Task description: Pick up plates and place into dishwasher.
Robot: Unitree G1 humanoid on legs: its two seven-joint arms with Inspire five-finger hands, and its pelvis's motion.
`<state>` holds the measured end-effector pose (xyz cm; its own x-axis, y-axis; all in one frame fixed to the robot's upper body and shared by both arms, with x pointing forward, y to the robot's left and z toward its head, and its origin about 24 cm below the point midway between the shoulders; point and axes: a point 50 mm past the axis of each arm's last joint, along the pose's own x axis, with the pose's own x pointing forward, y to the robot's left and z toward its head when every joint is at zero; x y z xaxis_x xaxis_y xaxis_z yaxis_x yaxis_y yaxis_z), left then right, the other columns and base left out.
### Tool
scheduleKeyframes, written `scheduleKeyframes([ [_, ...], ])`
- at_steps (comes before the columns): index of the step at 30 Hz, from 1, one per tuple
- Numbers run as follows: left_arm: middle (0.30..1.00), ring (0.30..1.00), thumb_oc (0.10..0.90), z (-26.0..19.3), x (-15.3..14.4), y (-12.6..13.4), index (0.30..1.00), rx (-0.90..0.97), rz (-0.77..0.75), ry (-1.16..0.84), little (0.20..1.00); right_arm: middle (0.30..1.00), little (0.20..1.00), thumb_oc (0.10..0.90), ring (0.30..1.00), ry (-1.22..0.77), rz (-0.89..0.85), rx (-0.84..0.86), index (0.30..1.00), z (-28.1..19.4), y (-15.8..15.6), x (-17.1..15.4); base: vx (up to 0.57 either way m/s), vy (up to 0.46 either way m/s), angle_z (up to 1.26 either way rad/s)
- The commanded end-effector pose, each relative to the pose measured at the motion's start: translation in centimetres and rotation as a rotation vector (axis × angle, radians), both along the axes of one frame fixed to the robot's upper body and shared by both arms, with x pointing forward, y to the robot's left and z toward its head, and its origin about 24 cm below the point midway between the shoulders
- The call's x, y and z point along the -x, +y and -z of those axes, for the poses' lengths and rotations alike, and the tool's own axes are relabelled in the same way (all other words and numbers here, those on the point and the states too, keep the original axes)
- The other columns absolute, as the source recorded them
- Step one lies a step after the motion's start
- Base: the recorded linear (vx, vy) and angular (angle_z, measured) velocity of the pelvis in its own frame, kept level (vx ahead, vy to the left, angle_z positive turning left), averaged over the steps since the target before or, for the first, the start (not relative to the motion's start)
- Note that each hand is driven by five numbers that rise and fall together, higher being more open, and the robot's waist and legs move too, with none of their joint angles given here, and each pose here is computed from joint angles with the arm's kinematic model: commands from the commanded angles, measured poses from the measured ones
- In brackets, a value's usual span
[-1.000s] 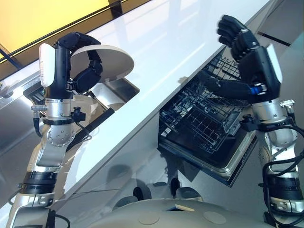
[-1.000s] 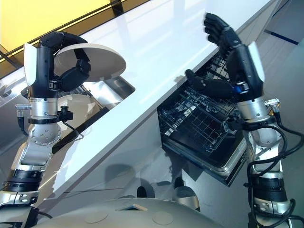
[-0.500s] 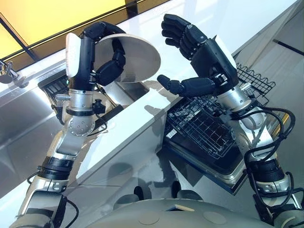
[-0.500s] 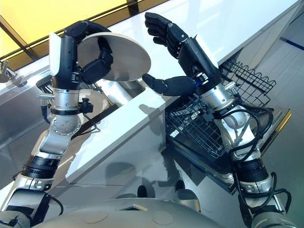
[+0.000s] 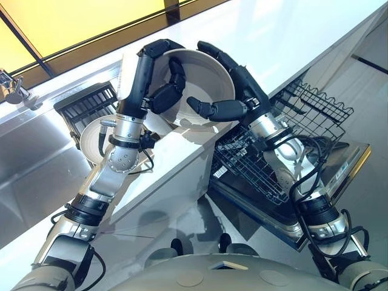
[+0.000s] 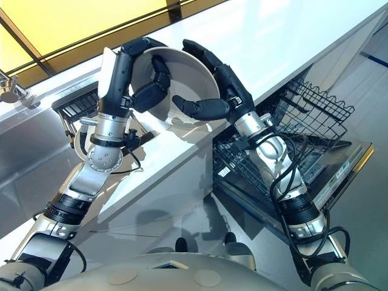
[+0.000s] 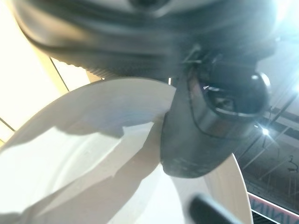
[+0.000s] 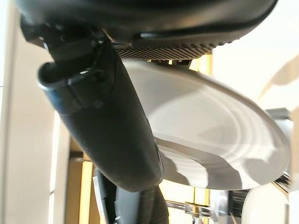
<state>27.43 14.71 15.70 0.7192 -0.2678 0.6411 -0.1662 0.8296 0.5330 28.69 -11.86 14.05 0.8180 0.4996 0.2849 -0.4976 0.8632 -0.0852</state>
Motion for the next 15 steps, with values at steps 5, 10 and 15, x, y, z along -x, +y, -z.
scheduleKeyframes([
  [5,0.3,0.3,0.1,-5.8,-0.8,-2.1,0.3,0.057,0.117,-0.239,0.2,0.3,0.2,0.1,0.3,-0.149,0.0,-0.112,0.3,-4.3,0.8,-0.9,0.0,0.0,0.0],
  [10,0.3,0.3,0.1,-5.4,-0.8,-2.3,0.3,0.052,0.13,-0.209,0.2,0.3,0.2,0.1,0.3,-0.129,0.023,-0.135,0.3,-3.8,0.6,-1.0,0.0,0.0,0.0],
  [15,0.3,0.3,0.1,-4.5,-1.0,-2.2,0.3,0.052,0.121,-0.161,0.2,0.3,0.2,0.1,0.3,-0.12,0.055,-0.152,0.3,-3.3,0.3,-1.1,0.0,0.0,0.0],
])
